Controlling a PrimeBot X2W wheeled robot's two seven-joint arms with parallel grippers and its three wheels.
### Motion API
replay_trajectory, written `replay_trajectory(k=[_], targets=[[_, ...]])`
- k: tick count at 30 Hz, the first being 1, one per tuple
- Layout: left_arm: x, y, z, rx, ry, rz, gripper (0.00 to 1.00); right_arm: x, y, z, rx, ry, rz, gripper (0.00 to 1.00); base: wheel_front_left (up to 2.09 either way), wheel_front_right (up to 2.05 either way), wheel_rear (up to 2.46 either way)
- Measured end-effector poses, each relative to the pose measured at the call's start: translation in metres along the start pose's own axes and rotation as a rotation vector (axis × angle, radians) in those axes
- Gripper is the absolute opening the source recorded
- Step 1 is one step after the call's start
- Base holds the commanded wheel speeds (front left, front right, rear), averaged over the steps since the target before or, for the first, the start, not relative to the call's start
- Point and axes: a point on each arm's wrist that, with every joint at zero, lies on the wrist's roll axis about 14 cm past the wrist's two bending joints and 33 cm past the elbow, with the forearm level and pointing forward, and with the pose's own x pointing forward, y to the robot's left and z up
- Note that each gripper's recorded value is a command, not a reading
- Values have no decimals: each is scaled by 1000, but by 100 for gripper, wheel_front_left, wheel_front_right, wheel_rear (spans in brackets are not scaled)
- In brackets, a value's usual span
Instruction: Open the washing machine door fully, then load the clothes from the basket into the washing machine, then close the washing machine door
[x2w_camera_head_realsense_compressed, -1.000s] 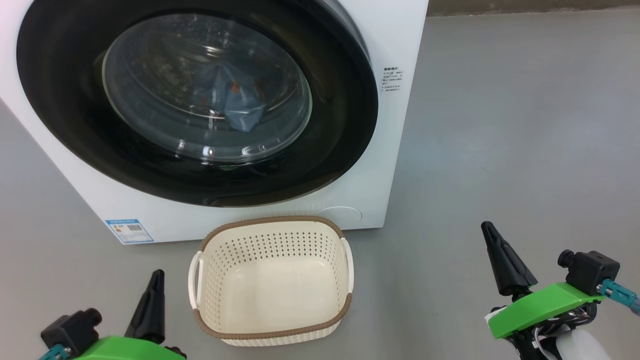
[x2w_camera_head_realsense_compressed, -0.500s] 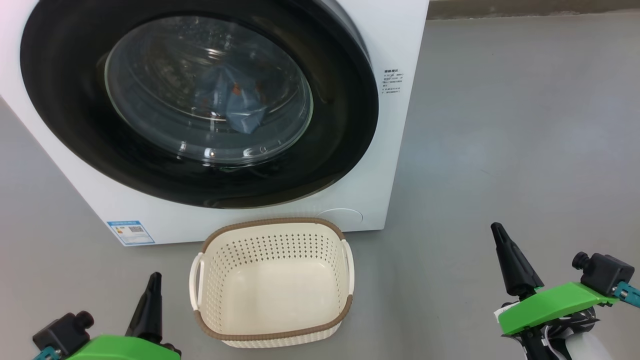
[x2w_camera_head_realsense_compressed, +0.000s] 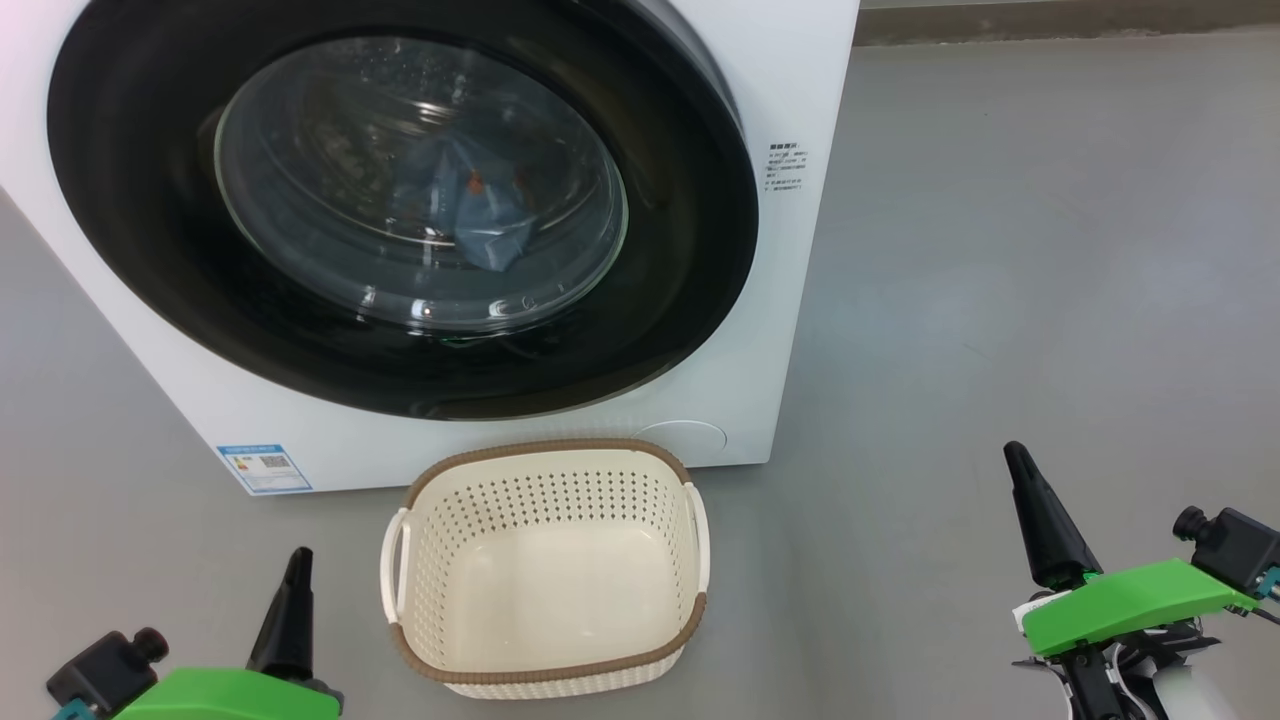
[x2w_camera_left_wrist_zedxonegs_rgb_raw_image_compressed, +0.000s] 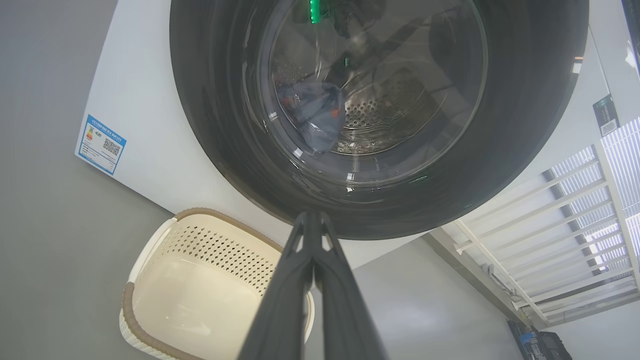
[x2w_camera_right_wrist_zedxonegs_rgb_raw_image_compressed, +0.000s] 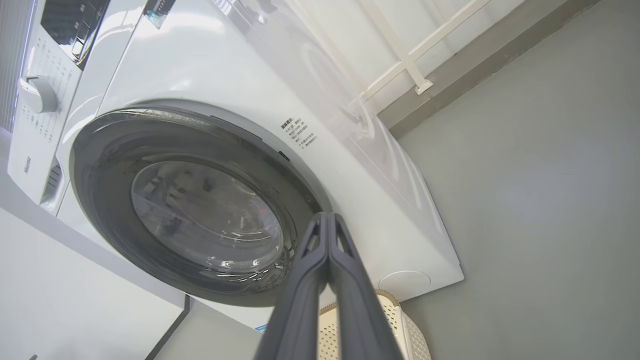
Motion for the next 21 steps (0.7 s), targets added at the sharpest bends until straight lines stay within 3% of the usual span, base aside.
replay_trajectory(k=[21], targets=[[-2, 7, 5, -202, -3, 35, 0, -1, -5, 7, 233, -22, -33, 0, 0, 0, 0]])
